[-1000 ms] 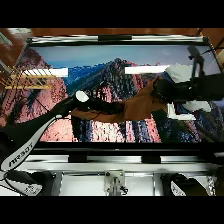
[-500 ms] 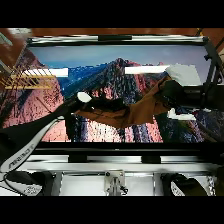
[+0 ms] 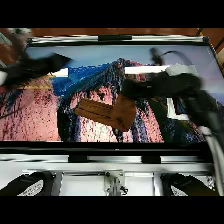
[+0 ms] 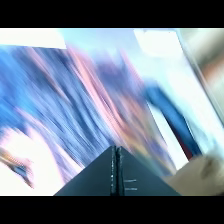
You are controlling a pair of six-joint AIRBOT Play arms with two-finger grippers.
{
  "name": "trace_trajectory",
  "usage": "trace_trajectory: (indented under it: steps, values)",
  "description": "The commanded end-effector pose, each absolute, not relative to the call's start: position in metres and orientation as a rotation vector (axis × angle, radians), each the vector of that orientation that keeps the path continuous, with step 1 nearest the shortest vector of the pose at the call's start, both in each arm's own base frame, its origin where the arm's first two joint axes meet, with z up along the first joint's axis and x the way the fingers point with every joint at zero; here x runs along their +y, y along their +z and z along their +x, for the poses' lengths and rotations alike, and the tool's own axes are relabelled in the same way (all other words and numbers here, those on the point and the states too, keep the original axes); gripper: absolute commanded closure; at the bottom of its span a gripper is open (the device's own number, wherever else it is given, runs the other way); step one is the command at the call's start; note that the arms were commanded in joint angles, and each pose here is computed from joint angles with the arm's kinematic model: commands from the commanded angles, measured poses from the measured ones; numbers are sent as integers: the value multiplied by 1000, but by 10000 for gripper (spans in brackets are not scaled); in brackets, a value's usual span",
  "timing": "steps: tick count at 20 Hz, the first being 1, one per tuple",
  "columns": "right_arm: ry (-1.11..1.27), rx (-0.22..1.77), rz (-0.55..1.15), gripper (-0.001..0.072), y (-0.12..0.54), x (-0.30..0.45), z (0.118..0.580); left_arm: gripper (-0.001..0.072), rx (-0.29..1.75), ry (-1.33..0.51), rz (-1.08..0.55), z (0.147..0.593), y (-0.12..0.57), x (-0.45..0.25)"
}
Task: Fold the shirts.
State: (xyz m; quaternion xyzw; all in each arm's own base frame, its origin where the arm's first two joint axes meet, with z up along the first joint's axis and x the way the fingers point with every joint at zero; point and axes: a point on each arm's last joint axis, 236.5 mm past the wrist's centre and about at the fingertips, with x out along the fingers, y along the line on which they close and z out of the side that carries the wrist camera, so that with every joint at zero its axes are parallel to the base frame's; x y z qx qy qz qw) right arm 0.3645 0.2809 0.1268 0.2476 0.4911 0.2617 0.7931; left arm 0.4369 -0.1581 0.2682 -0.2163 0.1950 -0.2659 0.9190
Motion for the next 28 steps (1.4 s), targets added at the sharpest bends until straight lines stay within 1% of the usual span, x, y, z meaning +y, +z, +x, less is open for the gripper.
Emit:
trace_trajectory:
  steps: [1, 4, 6, 7, 8, 9, 10, 11, 13, 15, 17, 19, 20, 21, 22, 23, 26, 28]
  values:
    - [644, 1045, 576, 650, 78, 363, 376, 674, 192, -335, -415, 405, 341, -56]
    - [642, 1108, 560, 649, 24, 401, 373, 674, 179, -263, -427, 380, 352, -24]
    - [631, 1106, 568, 639, 6, 417, 378, 674, 235, -281, -414, 368, 343, -28]
    - [622, 1104, 592, 622, 2, 422, 383, 674, 273, -299, -405, 363, 336, -33]
    - [609, 1094, 612, 623, 0, 425, 389, 674, 314, -317, -397, 360, 327, -39]
    - [605, 1092, 631, 559, 0, 429, 391, 674, 344, -331, -395, 357, 320, -43]
    - [602, 1088, 651, 241, 3, 431, 393, 674, 363, -336, -397, 356, 314, -44]
    - [612, 1095, 646, 118, 5, 432, 391, 674, 375, -338, -401, 357, 309, -45]
    - [635, 1149, 590, 119, 3, 424, 381, 674, 392, -335, -409, 358, 301, -44]
    - [626, 1243, 457, 119, -6, 391, 370, 674, 399, -333, -409, 358, 298, -44]
    - [537, 1371, 304, 118, -19, 330, 361, 674, 398, -332, -402, 358, 298, -43]
    - [376, 1517, 169, 118, -30, 250, 351, 674, 399, -331, -400, 358, 298, -43]
    - [279, 1593, 127, 119, -35, 210, 345, 674, 399, -331, -400, 358, 298, -43]
    - [213, 1651, 136, 118, -40, 185, 338, 674, 399, -331, -400, 358, 297, -43]
    - [191, 1695, 199, 108, -47, 178, 332, 674, 399, -331, -400, 358, 298, -43]
    - [204, 1704, 284, 46, -53, 185, 330, 674, 399, -331, -400, 358, 297, -43]
    - [267, 1635, 519, 46, -75, 227, 334, 674, 399, -331, -400, 358, 297, -43]
    - [256, 1612, 599, 47, -88, 238, 331, 674, 399, -331, -400, 358, 297, -43]
